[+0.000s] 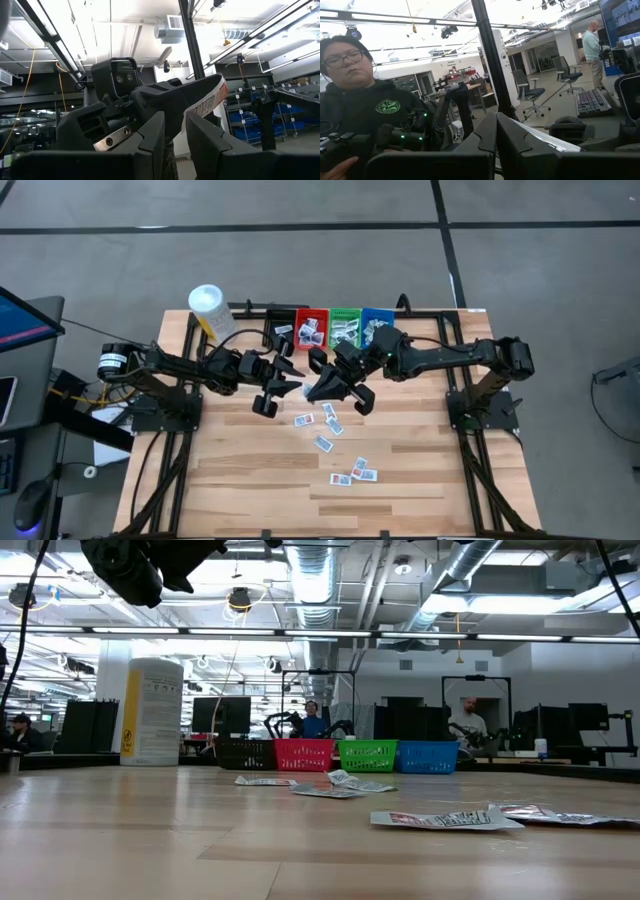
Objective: Pick & Place First Aid Supplies
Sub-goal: Put the ointment pack into the black bin
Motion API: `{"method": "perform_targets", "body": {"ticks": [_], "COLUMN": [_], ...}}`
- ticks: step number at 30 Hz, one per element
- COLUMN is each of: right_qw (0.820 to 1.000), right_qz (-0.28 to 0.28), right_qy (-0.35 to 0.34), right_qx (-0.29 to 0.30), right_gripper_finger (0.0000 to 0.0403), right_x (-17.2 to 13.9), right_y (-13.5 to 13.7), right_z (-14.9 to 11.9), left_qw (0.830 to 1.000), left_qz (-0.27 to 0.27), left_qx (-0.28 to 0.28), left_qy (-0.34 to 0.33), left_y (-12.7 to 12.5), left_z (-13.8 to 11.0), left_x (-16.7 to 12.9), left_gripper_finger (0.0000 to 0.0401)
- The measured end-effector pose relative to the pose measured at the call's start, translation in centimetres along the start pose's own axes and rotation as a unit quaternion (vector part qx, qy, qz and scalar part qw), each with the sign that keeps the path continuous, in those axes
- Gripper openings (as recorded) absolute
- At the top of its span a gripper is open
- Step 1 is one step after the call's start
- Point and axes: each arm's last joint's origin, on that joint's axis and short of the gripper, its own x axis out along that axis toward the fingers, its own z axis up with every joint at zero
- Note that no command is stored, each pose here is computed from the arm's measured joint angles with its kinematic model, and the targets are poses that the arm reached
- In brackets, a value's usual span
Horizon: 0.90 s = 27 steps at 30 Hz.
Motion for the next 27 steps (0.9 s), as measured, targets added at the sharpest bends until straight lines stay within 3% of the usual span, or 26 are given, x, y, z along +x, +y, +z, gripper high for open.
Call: {"method": "perform_targets", "body": {"ticks": [27], "right_qw": [1.0], "right_qz": [-0.006], "right_qy": [-0.002], "right_qx": [-0.003], "right_gripper_finger": [0.0], "right_x": [-0.28], "right_y": [-0.34], "right_z": [0.18], "left_qw": [1.0], "left_qz": [0.005], "left_qx": [0.01], "left_qy": [-0.005], "left_y": [0.19], "left_z": [0.11], "left_x": [-0.07], "left_gripper_finger": [0.0081]}}
